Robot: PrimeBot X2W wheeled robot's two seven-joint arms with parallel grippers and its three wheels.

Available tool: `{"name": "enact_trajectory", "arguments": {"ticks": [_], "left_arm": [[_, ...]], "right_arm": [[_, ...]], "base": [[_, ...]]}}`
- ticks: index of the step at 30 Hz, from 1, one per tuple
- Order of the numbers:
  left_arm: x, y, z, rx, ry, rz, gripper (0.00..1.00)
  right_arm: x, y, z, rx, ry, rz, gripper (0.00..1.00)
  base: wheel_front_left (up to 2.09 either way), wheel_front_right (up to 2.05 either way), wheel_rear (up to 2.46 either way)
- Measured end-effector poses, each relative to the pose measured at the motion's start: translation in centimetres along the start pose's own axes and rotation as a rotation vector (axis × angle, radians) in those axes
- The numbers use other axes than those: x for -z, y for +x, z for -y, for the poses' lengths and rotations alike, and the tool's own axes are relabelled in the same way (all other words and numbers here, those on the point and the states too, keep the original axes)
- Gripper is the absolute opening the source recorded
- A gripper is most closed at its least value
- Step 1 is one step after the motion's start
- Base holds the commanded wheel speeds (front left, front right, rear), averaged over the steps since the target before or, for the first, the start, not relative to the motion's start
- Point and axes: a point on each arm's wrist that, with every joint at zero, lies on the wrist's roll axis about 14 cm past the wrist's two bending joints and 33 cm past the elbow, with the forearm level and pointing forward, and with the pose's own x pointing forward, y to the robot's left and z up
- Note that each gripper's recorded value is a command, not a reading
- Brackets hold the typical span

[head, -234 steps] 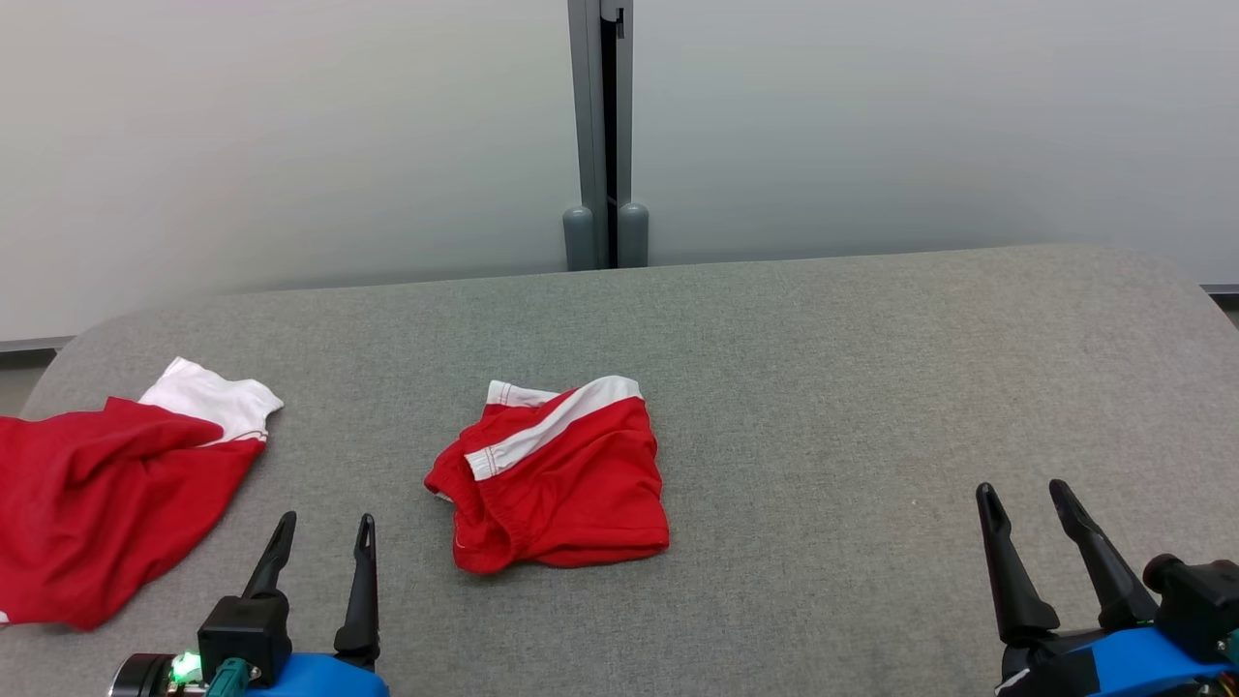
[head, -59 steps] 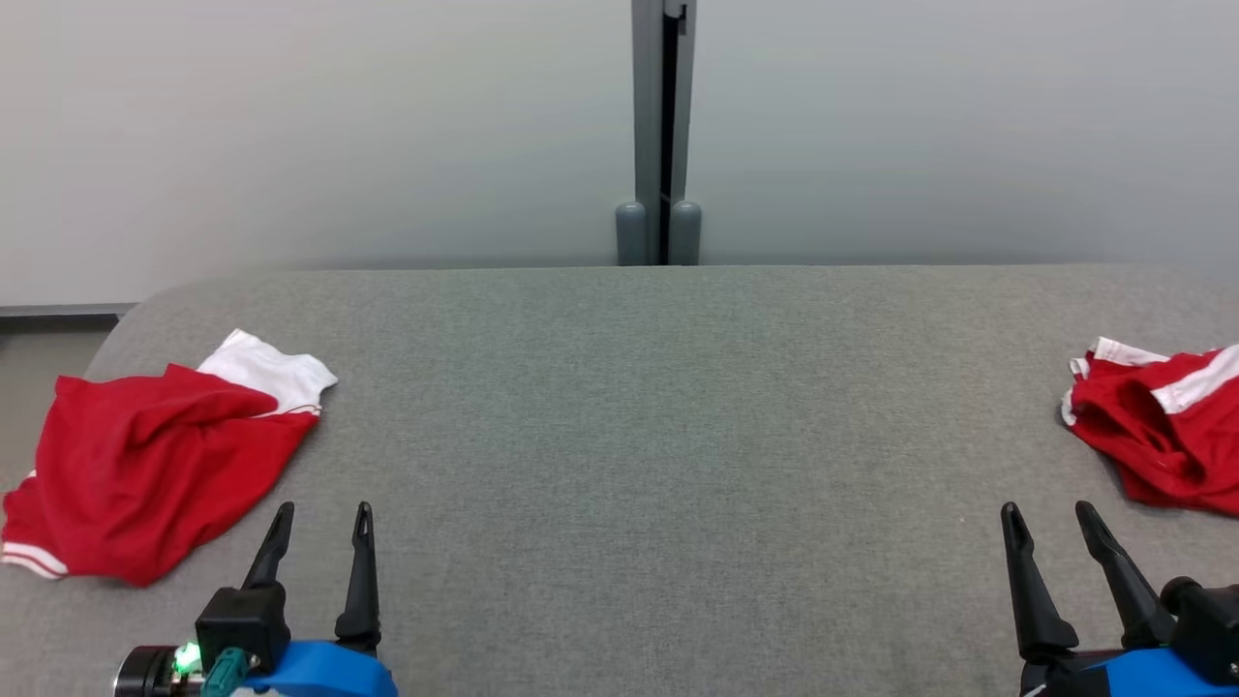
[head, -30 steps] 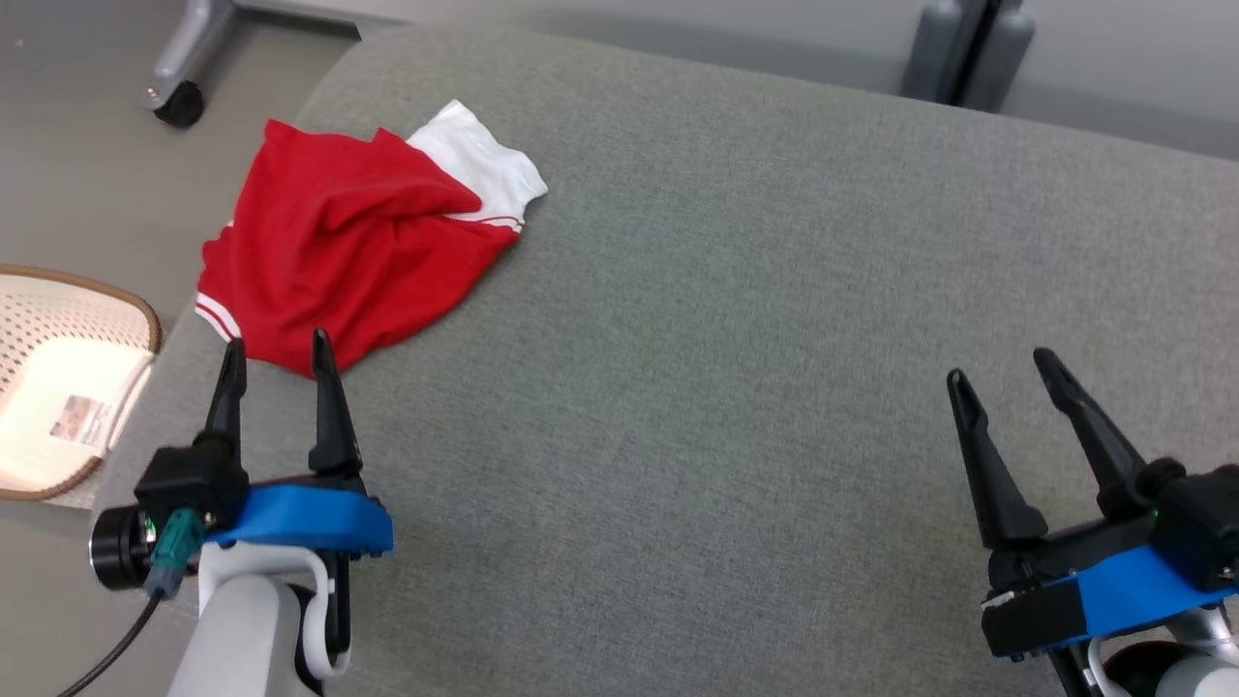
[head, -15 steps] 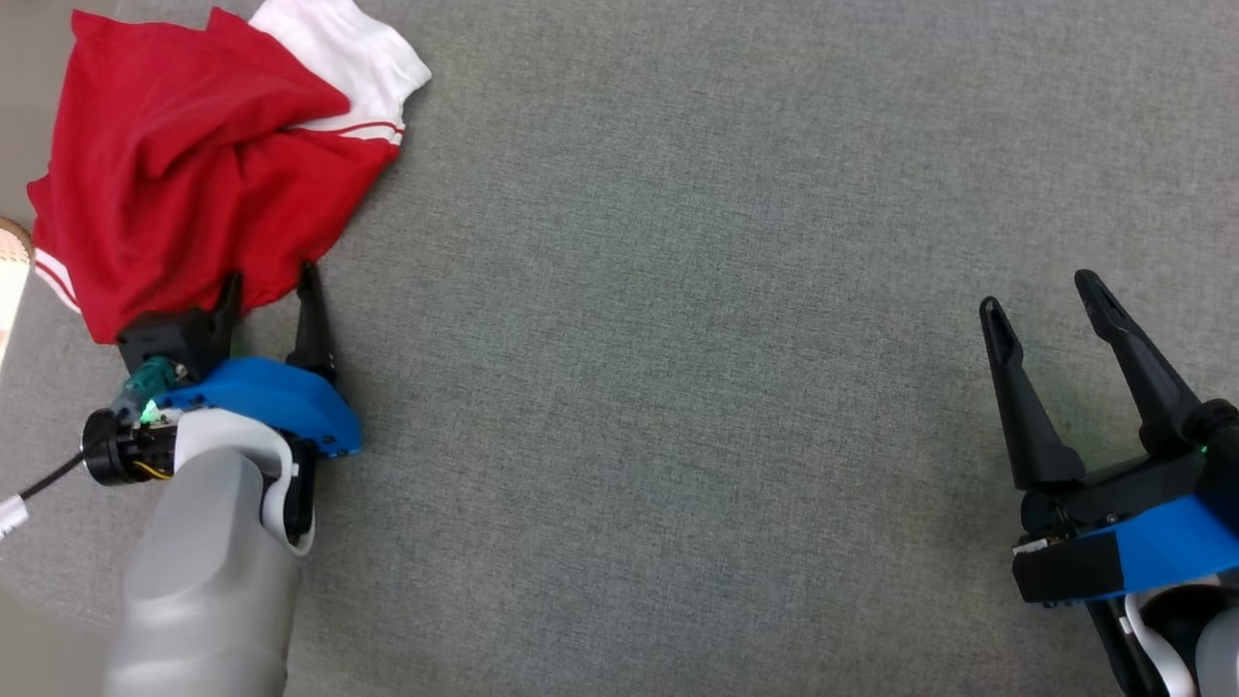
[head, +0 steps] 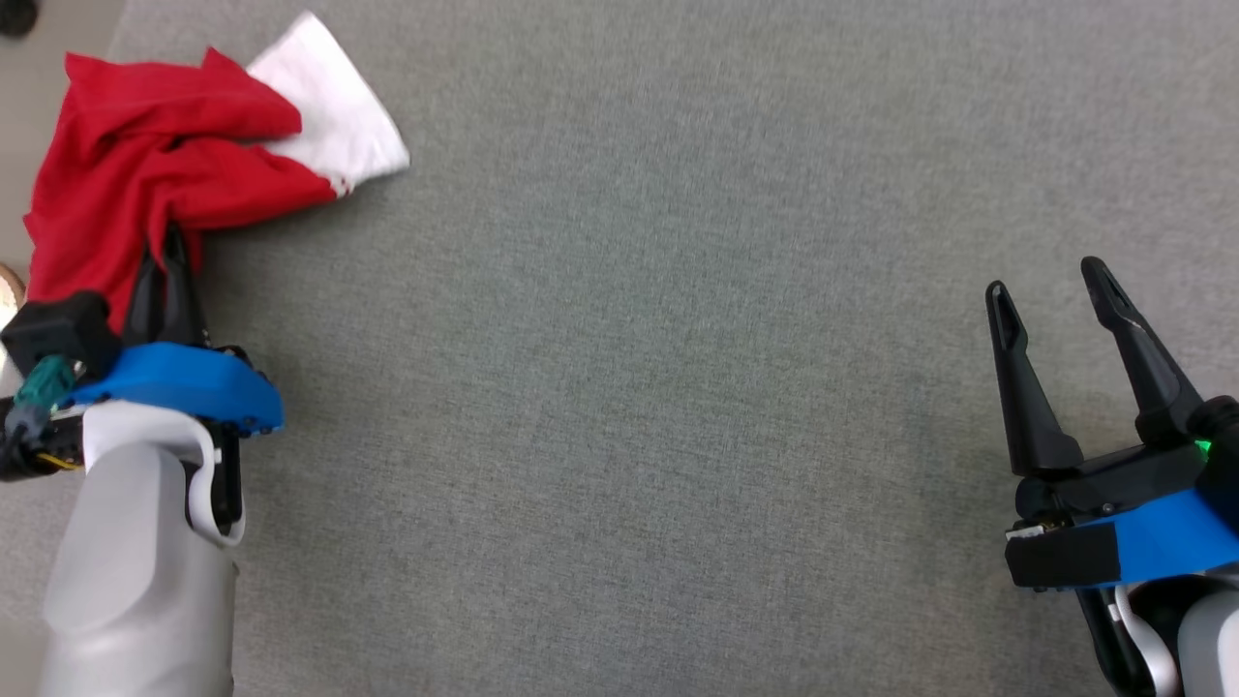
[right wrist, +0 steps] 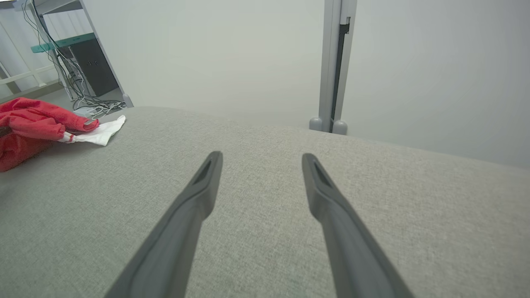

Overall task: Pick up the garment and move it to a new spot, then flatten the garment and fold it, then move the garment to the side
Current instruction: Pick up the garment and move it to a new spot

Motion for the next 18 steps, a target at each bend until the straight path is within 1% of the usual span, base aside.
{"name": "enact_trajectory", "arguments": {"ticks": [6,11,16,18], "left_arm": [[-4.7,-3.1,-0.1,0.005,0.023,0.172,0.0],[-7.2,-5.8,0.8,0.047,0.043,0.268,0.0],[-8.3,-7.8,3.5,0.124,0.052,0.328,0.0],[-8.4,-8.5,5.3,0.178,0.055,0.335,0.0]], "right_arm": [[-2.8,-1.4,-0.3,0.027,-0.002,0.07,1.0],[-4.5,-3.6,-0.2,0.063,-0.003,0.105,1.0],[-5.3,-6.7,0.5,0.122,-0.011,0.114,1.0],[-5.5,-8.0,1.1,0.152,-0.01,0.114,1.0]], "base": [[0.0,0.0,0.0],[0.0,0.0,0.0],[0.0,0.0,0.0],[0.0,0.0,0.0]]}}
